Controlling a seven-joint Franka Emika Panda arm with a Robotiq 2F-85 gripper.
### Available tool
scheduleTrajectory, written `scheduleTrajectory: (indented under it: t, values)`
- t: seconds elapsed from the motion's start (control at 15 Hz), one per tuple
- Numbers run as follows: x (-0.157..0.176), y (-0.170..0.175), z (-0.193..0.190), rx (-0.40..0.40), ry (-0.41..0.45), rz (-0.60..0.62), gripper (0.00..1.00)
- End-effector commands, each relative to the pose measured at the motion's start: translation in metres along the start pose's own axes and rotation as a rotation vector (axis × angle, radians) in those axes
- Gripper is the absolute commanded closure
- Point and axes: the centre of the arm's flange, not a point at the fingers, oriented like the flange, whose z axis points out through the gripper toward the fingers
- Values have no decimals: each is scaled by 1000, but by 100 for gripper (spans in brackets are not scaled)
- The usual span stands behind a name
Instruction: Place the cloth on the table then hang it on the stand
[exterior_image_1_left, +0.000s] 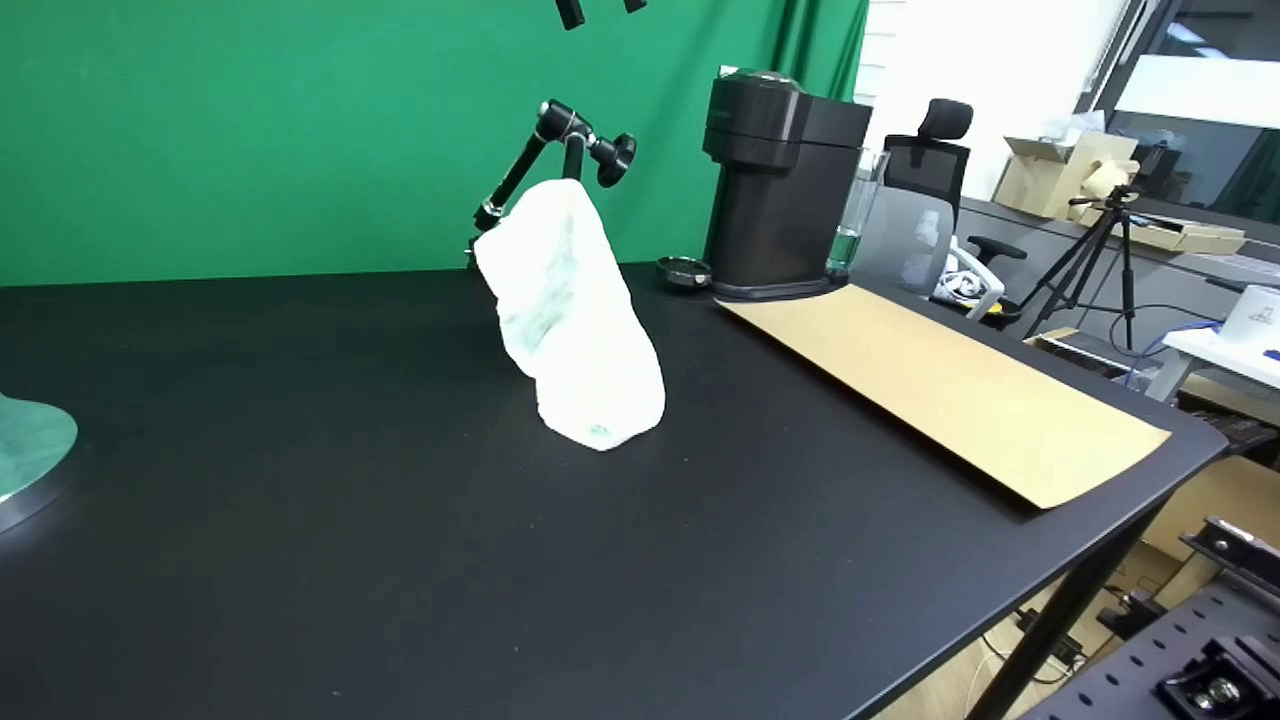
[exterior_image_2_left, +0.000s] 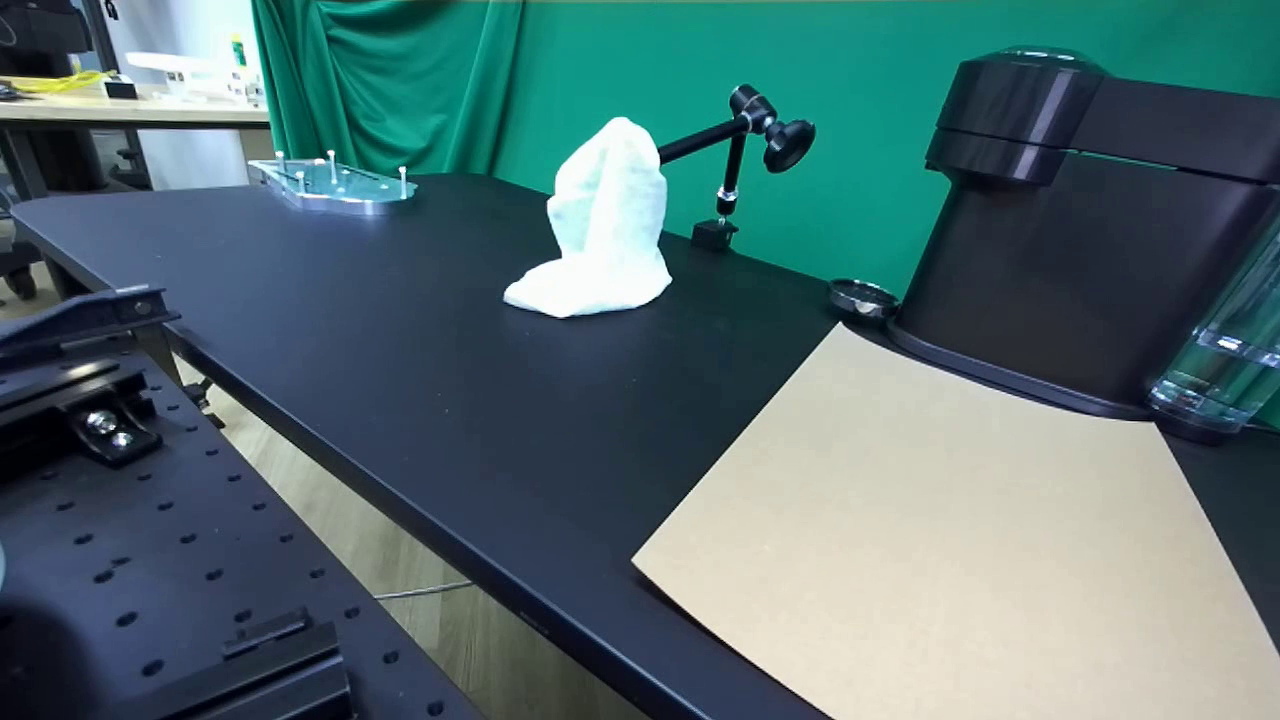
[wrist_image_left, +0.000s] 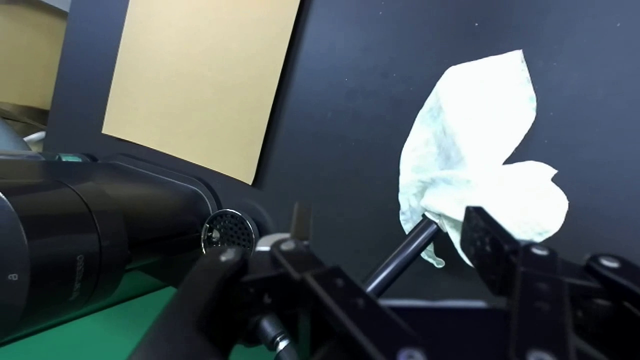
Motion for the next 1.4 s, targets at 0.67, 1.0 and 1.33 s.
scheduleTrajectory:
  t: [0.67,1.0,1.33]
  values:
    - [-114,33,42,148,9,-131,0]
    - [-104,36,51,201,4,-108,0]
    - [-111,35,53,206,8,-107,0]
